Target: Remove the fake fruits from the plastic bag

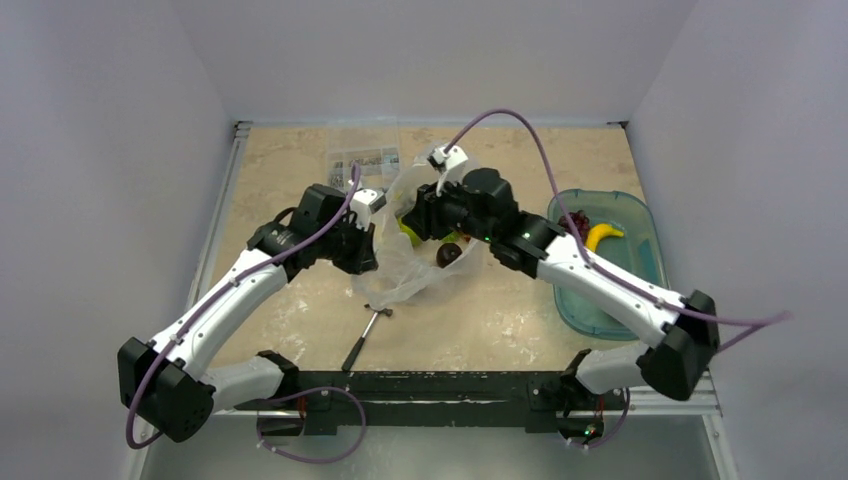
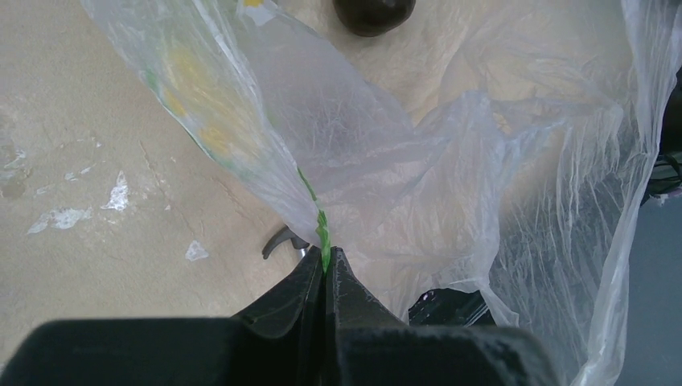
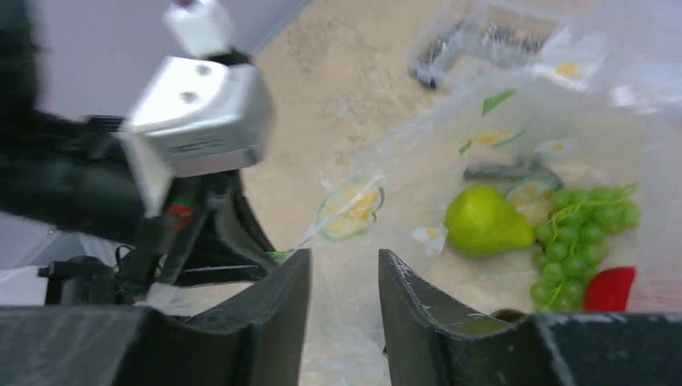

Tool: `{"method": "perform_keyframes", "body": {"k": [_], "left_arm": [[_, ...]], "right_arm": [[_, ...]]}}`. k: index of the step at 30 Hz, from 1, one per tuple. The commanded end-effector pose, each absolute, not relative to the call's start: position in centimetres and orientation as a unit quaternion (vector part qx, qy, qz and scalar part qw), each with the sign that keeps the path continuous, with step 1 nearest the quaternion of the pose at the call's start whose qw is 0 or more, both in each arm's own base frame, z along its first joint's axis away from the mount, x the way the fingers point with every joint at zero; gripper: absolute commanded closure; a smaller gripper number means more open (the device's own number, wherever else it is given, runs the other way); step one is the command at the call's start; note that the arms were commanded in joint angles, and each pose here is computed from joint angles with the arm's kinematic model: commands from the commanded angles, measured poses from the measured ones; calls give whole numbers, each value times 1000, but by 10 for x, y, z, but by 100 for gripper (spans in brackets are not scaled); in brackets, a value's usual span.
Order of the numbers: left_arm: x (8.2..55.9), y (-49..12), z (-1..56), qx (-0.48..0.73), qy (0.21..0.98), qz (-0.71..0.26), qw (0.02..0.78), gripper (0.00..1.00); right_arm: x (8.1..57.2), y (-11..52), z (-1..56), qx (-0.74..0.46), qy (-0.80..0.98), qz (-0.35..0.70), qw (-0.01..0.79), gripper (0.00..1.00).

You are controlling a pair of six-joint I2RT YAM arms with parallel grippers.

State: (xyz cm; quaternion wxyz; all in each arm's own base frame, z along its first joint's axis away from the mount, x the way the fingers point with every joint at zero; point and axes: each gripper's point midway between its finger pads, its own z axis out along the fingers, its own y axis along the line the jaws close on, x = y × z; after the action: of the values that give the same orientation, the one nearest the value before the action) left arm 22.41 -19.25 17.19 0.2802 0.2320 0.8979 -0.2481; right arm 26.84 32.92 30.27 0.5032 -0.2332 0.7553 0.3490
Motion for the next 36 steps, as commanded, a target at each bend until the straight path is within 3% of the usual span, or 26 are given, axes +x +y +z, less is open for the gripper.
{"method": "perform_keyframes", "body": {"k": [1, 6, 13, 19, 36], "left_arm": [[228, -191, 186, 238, 885, -247, 315, 100], [230, -187, 196, 236, 876, -242, 343, 100], [230, -185, 203, 235, 868, -242, 364, 100], [230, -186, 203, 236, 867, -243, 365, 100], [230, -190, 197, 240, 871, -251, 347, 100]], "right_arm": [[302, 339, 249, -177, 823, 297, 450, 66], [331, 336, 205, -165, 868, 218, 416, 67], [342, 329, 147, -174, 903, 184, 347, 61], [328, 338, 110, -215, 911, 197, 291, 58], [279, 333, 54, -313, 909, 209, 177, 33]]}}
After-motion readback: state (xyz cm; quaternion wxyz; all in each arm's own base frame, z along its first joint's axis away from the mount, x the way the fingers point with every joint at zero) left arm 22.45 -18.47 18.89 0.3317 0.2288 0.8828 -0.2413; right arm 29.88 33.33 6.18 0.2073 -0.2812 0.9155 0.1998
